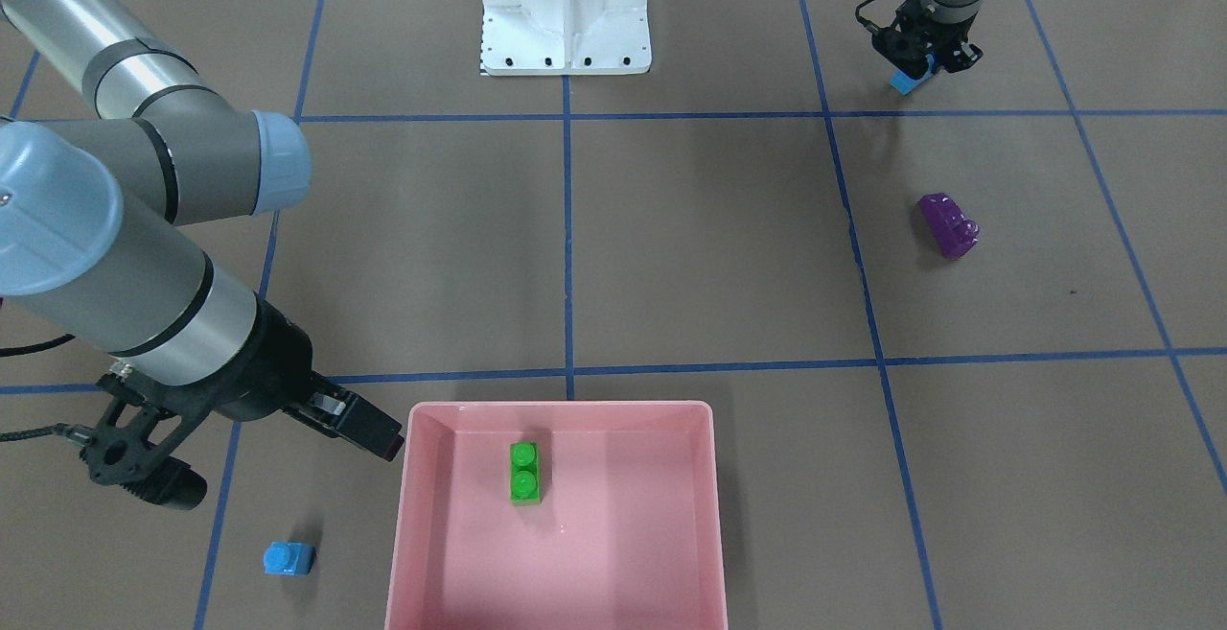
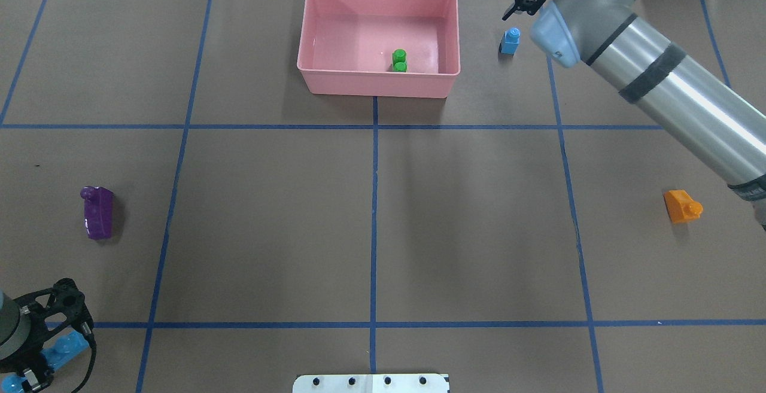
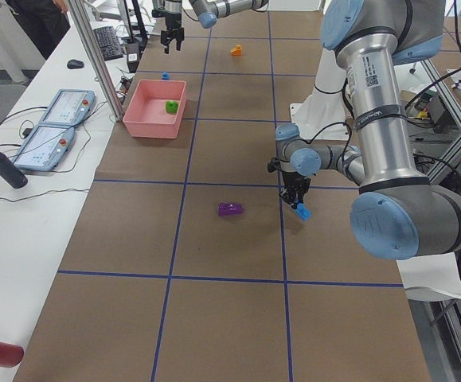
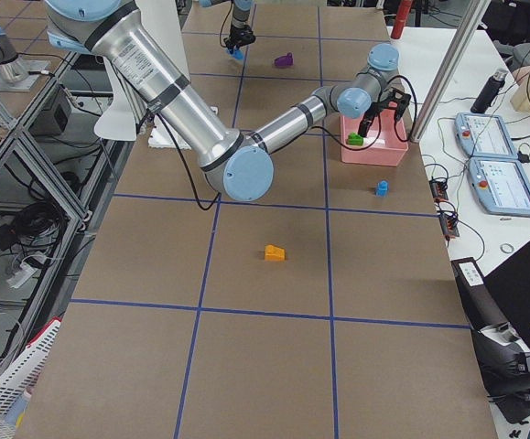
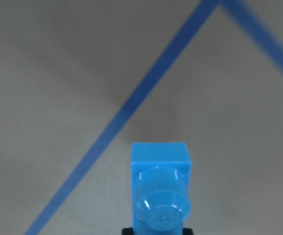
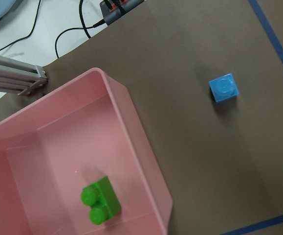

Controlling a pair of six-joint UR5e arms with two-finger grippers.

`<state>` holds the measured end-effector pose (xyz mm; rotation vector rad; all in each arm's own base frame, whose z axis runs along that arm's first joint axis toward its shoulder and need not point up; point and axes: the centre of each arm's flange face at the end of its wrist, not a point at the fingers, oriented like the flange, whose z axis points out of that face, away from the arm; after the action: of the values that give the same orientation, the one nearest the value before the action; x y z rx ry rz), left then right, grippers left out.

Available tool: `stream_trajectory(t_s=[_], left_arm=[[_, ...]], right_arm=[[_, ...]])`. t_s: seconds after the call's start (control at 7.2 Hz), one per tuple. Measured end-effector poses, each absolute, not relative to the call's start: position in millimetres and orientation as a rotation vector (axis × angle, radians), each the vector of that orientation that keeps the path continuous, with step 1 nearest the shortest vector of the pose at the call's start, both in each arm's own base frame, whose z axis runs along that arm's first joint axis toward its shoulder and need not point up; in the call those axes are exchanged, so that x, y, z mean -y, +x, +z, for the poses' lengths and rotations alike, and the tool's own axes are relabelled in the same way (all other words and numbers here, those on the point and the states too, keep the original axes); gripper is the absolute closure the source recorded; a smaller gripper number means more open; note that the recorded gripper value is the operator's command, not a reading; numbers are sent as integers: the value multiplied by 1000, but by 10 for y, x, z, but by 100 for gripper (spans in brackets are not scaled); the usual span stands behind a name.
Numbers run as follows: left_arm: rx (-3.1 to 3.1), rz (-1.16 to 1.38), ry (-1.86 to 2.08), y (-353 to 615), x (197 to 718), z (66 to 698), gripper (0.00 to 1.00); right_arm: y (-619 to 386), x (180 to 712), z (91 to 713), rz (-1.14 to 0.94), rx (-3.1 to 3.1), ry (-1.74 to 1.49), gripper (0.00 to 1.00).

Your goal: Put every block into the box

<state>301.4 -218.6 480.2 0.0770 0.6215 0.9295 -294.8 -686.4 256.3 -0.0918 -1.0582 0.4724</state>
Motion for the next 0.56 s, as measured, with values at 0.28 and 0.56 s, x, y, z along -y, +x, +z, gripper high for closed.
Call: stream_trajectory(t_s=[0.28, 0.56], left_arm=[[-668, 760, 207, 2777, 2822, 4412, 100], [-706, 587, 297, 2679, 3382, 4074, 100]], right_arm=[[-2481, 6497, 3308, 409, 1038, -78, 0], [-2131, 5957, 4020, 354, 997, -72, 0]])
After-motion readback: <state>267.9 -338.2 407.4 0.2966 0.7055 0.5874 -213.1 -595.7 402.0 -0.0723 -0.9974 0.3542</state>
